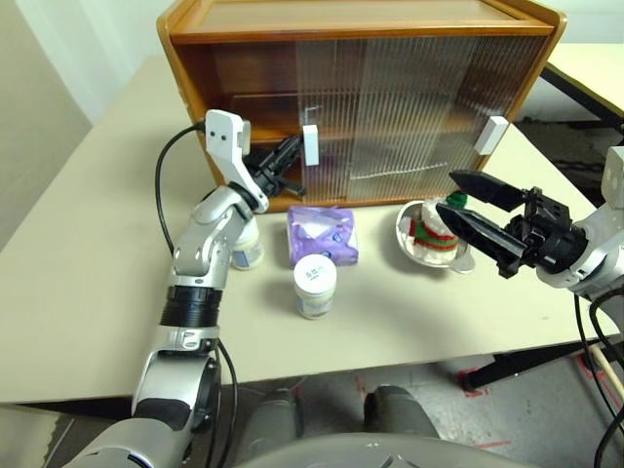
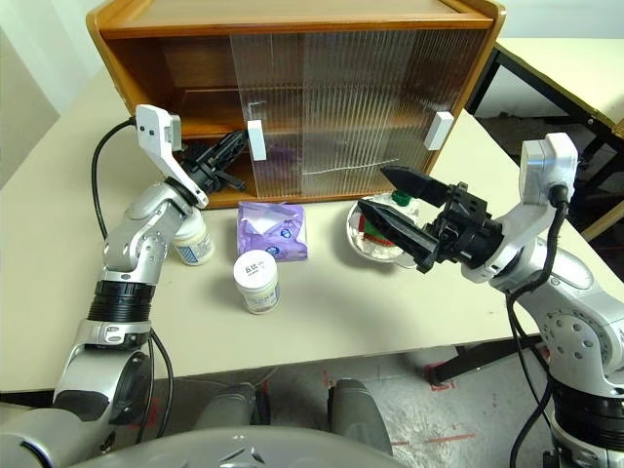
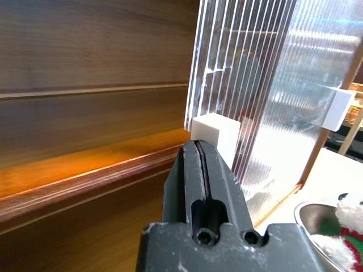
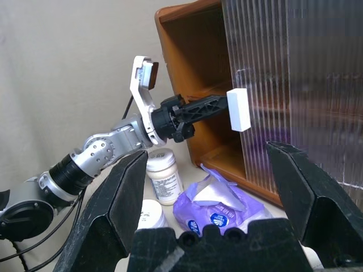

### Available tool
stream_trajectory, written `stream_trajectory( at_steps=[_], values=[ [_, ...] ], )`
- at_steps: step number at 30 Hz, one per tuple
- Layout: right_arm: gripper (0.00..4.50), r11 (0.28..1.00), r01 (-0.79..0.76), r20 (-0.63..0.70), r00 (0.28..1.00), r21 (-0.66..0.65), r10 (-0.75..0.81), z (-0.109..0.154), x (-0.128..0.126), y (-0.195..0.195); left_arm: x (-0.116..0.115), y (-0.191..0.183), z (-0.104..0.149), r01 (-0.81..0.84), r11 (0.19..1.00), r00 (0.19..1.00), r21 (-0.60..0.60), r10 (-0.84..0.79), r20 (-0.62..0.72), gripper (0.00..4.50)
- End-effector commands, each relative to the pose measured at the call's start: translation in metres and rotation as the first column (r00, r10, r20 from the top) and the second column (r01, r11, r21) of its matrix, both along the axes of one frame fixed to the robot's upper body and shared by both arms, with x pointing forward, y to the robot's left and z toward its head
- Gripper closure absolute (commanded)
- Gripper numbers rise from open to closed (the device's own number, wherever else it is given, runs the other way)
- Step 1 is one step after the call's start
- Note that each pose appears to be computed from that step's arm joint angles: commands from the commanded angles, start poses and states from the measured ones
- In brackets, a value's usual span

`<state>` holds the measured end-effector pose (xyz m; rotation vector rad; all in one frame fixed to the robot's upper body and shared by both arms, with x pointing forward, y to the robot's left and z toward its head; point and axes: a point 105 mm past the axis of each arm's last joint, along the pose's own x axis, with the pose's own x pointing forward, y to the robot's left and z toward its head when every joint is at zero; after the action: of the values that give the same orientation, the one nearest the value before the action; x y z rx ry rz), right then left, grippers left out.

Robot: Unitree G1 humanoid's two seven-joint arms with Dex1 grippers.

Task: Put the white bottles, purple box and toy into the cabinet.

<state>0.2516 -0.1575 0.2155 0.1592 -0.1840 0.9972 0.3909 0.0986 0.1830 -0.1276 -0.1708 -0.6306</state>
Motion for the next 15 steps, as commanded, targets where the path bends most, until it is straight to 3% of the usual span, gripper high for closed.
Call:
stream_trajectory(
  at_steps=[1,15],
  values=[
    [0.0,1.0,0.015,0.025,1.0,-0.001,-0.015,0.003,-0.002,-0.002,0.002,-0.014,0.001,0.042,0.999,0.999,0.019,-0.043,0.006,4.48],
    [0.0,0.999,0.034,0.026,0.999,0.001,-0.034,0.003,-0.004,-0.003,0.001,-0.049,0.004,0.151,0.988,0.988,0.011,-0.151,0.018,4.48]
  ],
)
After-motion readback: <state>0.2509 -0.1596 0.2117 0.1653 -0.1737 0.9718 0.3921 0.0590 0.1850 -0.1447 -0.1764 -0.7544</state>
